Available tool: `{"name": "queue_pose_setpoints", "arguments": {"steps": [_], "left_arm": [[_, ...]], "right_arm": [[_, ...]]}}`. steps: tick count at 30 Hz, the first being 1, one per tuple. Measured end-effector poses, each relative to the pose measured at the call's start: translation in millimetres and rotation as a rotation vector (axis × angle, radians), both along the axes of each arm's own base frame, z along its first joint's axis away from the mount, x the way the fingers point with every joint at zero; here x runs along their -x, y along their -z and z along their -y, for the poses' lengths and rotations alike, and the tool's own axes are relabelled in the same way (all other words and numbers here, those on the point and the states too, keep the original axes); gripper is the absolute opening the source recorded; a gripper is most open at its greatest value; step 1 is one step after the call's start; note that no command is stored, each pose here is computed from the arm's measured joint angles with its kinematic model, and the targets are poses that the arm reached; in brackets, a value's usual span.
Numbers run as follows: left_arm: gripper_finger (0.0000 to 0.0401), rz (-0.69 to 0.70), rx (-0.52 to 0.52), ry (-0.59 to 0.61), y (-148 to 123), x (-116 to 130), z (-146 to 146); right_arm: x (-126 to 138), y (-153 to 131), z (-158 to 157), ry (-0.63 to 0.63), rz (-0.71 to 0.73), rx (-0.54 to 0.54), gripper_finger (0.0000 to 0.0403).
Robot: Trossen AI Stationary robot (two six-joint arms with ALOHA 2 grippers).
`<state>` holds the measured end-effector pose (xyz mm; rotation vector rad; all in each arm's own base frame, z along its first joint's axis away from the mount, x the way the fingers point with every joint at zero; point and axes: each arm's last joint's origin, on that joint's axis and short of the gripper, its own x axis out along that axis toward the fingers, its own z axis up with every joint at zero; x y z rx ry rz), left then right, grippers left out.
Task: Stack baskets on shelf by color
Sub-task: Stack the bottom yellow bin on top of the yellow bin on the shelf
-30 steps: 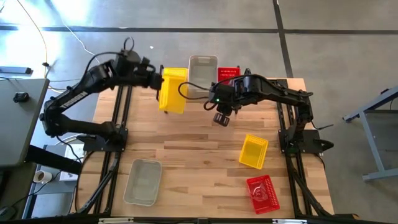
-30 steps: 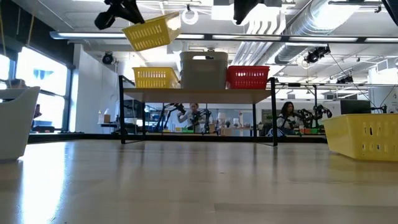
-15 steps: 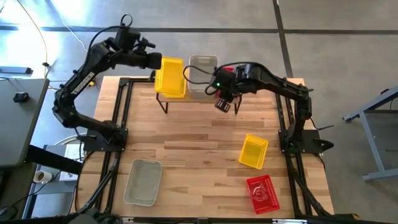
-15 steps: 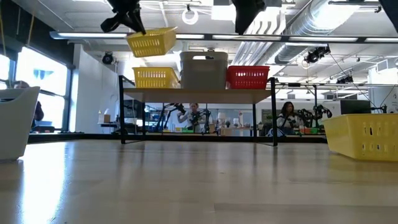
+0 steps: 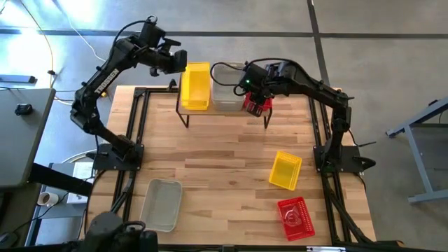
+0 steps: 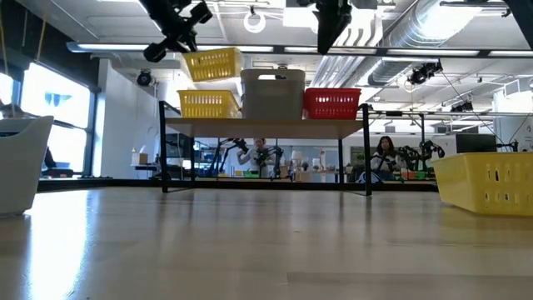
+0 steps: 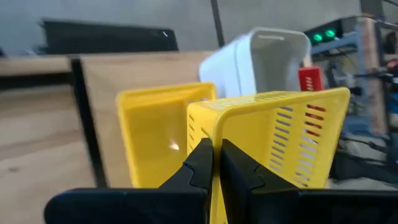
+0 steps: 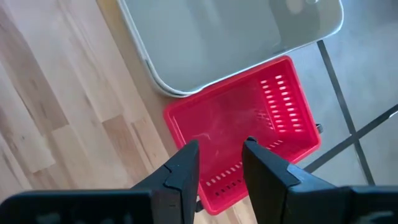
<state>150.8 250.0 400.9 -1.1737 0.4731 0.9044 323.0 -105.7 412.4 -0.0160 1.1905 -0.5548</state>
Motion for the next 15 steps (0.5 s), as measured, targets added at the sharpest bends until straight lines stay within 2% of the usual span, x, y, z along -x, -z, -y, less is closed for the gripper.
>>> {"name": "queue_pose_setpoints", "arguments": {"steps": [4, 8, 15], "left_arm": [[0.0005, 0.027, 0.081, 0.007, 8.8, 0.0, -8.2], [0.0005, 0.007, 0.120, -0.008, 15.2, 2.0, -13.0], [0.0005, -0.009, 0.133, -0.009, 17.0, 5.6, -13.6]], "right_arm": [[0.5, -0.1, 2.0, -0.009, -0.005, 0.005, 0.0108], [0.1, -0.2, 2.1, -0.009, -0.001, 0.006, 0.0108], [-1.0, -0.7, 2.3, -0.013, 0.011, 0.008, 0.0108]]}}
